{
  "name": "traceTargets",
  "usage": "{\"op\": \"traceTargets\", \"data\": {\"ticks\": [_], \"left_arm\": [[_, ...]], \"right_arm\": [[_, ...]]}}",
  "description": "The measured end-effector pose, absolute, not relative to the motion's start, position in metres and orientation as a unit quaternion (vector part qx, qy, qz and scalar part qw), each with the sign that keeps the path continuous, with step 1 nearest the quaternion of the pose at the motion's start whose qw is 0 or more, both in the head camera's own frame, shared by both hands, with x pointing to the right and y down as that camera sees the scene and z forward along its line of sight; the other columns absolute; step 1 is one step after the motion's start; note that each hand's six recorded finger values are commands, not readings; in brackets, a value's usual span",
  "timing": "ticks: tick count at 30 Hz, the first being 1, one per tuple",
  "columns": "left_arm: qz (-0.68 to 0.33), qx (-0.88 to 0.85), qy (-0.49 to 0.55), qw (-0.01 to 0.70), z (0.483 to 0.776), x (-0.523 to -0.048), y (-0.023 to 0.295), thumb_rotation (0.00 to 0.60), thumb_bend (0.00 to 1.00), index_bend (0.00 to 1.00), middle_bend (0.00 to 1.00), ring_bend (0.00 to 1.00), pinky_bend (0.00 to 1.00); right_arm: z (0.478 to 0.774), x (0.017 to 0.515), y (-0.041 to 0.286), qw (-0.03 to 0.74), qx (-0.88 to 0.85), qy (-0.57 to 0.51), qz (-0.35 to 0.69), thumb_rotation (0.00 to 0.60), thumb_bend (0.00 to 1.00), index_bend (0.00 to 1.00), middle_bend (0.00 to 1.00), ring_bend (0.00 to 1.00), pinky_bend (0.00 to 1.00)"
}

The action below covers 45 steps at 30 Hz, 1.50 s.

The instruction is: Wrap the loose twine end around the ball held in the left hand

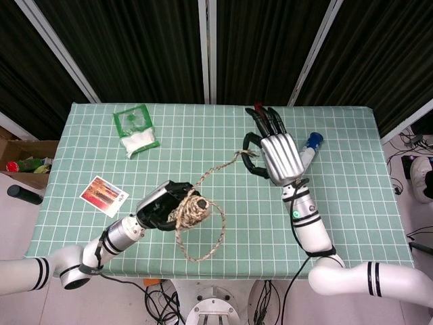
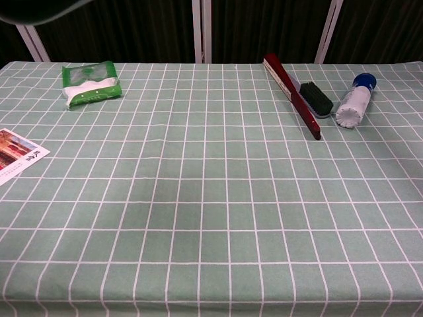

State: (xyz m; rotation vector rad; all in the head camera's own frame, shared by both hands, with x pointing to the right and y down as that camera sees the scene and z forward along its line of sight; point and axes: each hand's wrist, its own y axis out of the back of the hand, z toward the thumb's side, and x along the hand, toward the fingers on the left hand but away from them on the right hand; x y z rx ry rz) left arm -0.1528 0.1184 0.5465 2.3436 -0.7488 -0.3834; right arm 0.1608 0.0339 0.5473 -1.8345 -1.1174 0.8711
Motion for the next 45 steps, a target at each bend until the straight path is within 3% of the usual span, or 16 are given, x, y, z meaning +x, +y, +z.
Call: {"op": "traceTargets", "data": {"ticks": [15, 27, 35, 45], "left_arm": [[-0.182, 0.839, -0.386, 0.338, 0.546, -0.183, 0.091, 0.600, 0.44, 0.80, 0.81, 0.69, 0.82], [-0.133, 0.801, -0.492, 0.315, 0.567, -0.210, 0.071, 0.600, 0.44, 0.80, 0.81, 0.69, 0.82], [-0.087, 0.785, -0.547, 0.279, 0.583, -0.222, 0.061, 0.600, 0.44, 0.80, 0.82, 0.69, 0.82], [-0.010, 0.777, -0.596, 0.201, 0.599, -0.226, 0.057, 0.600, 0.44, 0.80, 0.82, 0.69, 0.82]], "right_arm": [[0.567, 0.230, 0.087, 0.399, -0.717, -0.454, 0.349, 0.600, 0.58, 1.00, 0.13, 0.00, 0.00], [0.547, 0.264, 0.135, 0.411, -0.714, -0.477, 0.306, 0.600, 0.59, 1.00, 0.14, 0.00, 0.00], [0.542, 0.267, 0.174, 0.406, -0.743, -0.461, 0.267, 0.600, 0.60, 1.00, 0.14, 0.00, 0.00], [0.512, 0.243, 0.202, 0.442, -0.754, -0.439, 0.208, 0.600, 0.60, 1.00, 0.14, 0.00, 0.00]]}}
